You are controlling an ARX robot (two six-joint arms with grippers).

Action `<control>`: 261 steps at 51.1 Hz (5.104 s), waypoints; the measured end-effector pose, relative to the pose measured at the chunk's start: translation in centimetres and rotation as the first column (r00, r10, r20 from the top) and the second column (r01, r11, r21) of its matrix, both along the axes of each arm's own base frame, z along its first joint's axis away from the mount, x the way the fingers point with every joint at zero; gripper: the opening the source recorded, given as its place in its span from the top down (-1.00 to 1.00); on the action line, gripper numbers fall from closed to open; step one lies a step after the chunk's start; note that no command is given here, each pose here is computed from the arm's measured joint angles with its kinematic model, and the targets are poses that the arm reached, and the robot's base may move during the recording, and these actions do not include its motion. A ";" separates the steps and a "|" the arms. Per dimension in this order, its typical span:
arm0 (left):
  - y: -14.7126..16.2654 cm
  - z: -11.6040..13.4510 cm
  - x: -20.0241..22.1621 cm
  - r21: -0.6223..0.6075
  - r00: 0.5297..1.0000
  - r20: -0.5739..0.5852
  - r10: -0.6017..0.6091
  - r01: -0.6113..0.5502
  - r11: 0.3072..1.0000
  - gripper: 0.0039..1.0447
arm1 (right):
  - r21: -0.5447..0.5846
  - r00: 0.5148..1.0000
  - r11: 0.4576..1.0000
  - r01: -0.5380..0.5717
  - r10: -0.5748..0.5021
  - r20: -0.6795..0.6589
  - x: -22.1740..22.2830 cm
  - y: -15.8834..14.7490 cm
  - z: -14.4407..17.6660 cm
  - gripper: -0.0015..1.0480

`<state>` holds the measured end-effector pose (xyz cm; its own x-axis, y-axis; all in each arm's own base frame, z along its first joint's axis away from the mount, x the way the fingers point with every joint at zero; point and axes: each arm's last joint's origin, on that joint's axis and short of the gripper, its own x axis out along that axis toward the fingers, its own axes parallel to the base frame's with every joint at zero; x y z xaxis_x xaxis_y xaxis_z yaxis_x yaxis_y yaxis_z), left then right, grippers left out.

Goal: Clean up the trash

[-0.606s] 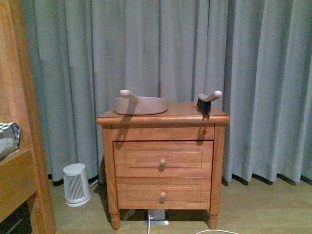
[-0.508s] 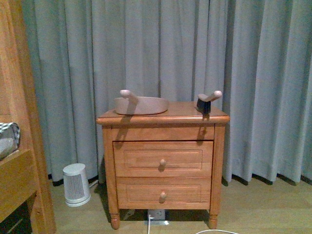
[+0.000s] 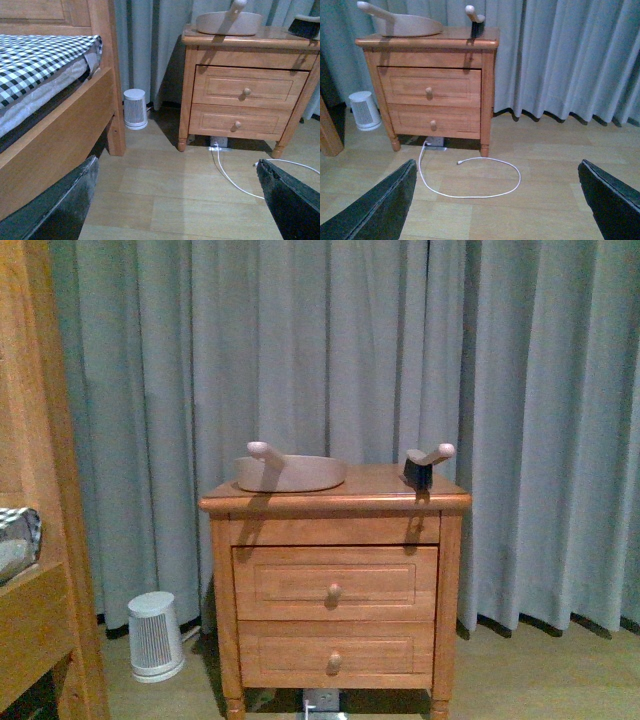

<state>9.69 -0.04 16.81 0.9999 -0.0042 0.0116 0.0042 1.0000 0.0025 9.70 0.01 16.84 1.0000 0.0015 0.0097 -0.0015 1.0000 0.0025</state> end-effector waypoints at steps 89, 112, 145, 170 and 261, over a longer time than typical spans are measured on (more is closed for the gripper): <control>0.0 0.0 0.0 0.000 1.000 0.000 0.000 0.000 1.000 -0.86 | 0.000 1.000 1.000 0.000 0.000 0.000 0.0 0.0 0.0 -0.86; 0.0 0.0 0.0 0.000 1.000 0.000 0.000 0.000 1.000 -0.86 | 0.000 1.000 1.000 0.000 0.000 0.000 0.0 0.0 0.0 -0.86; 0.0 -0.1 0.0 -0.017 1.000 -0.021 -0.018 0.017 1.000 -0.86 | 0.000 1.000 1.000 0.000 0.000 0.000 0.0 0.0 0.0 -0.86; -3.5 10.1 10.5 0.031 0.888 -0.437 -0.144 0.175 0.984 -0.86 | 0.000 1.000 1.000 0.000 0.000 0.000 0.0 0.0 0.0 -0.86; -14.9 2.0 30.4 0.270 0.688 -0.726 0.011 0.270 0.924 -0.86 | 0.000 1.000 1.000 0.000 0.000 0.000 0.0 0.0 0.0 -0.86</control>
<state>40.13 -14.89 18.86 0.6945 0.0022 -0.7194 0.2749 0.9233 0.2682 9.70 0.01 16.84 1.0000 0.0011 0.0097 -0.0012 1.0000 0.0025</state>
